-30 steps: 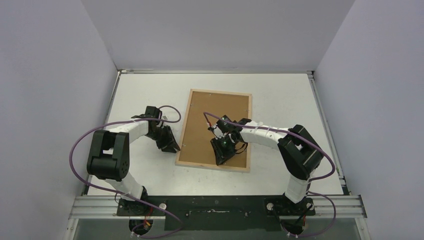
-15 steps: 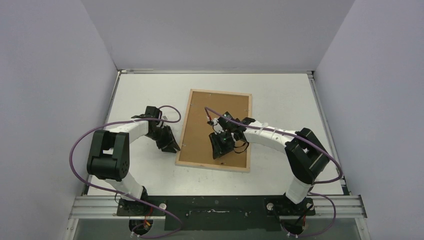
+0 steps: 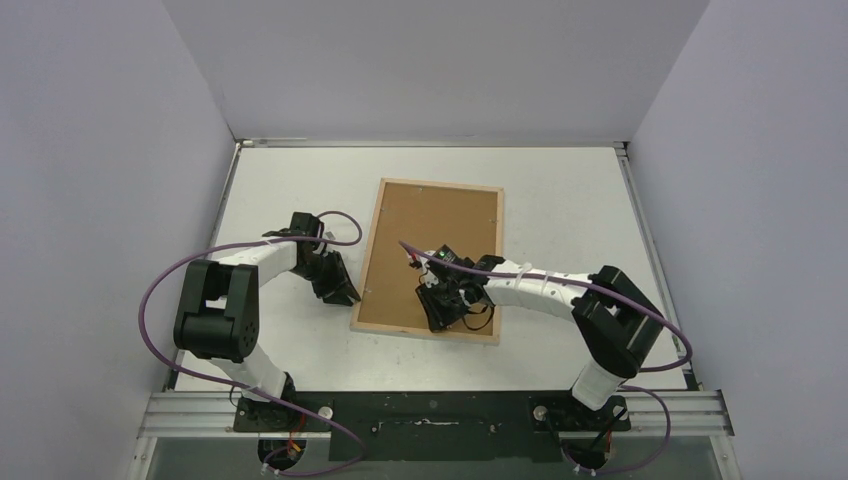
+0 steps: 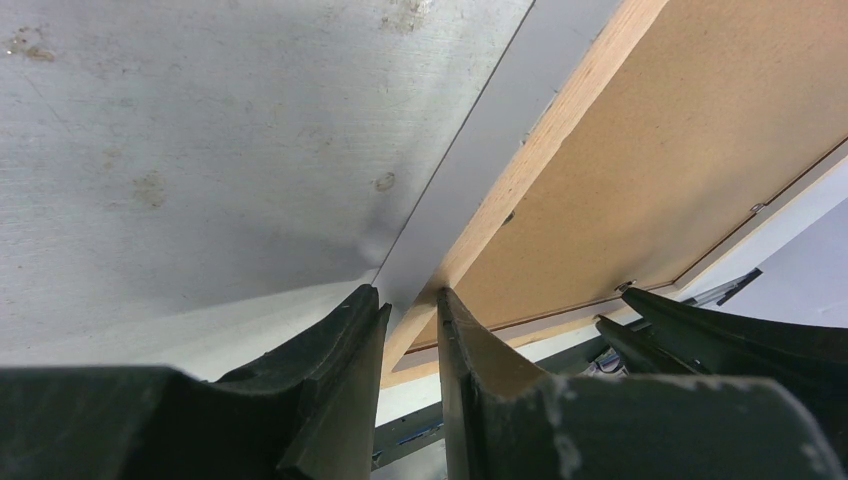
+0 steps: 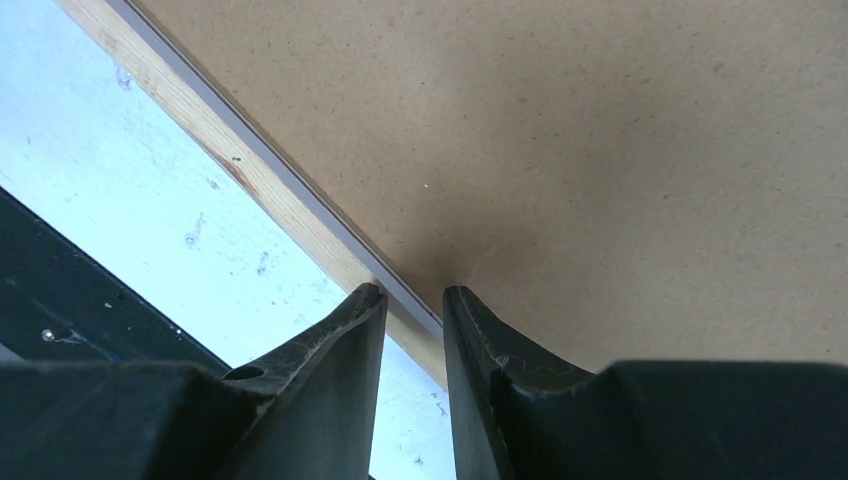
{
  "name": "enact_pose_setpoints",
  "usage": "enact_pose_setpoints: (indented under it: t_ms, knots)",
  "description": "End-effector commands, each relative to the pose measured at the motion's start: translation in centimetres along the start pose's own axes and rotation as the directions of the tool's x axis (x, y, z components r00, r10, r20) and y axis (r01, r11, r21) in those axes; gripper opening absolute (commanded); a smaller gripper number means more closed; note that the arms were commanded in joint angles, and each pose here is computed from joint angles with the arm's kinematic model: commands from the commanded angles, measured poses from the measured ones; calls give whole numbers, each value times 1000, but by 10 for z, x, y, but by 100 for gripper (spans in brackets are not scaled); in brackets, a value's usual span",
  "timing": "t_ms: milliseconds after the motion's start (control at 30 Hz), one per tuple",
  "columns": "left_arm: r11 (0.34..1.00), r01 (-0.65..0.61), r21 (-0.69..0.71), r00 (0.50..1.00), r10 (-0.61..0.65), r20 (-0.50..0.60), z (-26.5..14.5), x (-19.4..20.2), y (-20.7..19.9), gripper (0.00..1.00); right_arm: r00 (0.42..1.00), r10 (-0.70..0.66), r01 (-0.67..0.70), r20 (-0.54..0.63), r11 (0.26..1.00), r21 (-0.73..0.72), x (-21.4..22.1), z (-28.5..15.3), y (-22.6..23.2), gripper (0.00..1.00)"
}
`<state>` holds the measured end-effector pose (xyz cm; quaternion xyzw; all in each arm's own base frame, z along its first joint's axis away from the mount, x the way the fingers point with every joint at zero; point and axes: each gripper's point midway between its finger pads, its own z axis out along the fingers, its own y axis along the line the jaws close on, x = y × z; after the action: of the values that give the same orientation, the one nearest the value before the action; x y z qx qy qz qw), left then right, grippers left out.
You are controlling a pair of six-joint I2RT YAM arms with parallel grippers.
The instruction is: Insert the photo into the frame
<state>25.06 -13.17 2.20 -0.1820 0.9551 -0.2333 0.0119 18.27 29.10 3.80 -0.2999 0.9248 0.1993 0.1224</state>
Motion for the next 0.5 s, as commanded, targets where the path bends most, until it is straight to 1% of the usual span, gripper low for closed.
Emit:
enact_pose_setpoints:
  t_ms: [0,267,467]
  knots:
    - [995,-9,-99,1000,7,-24,11,9,25,24,990,-56,52,129,998,35,-22,-8,3,29]
    - [996,-4,-86,1000,2,-27,12,9,23,24,980,-78,60,182,993,99,-38,-11,-3,31]
    - [996,-7,-86,1000,5,-28,12,10,23,24,984,-63,49,164,995,85,-26,-8,-2,33]
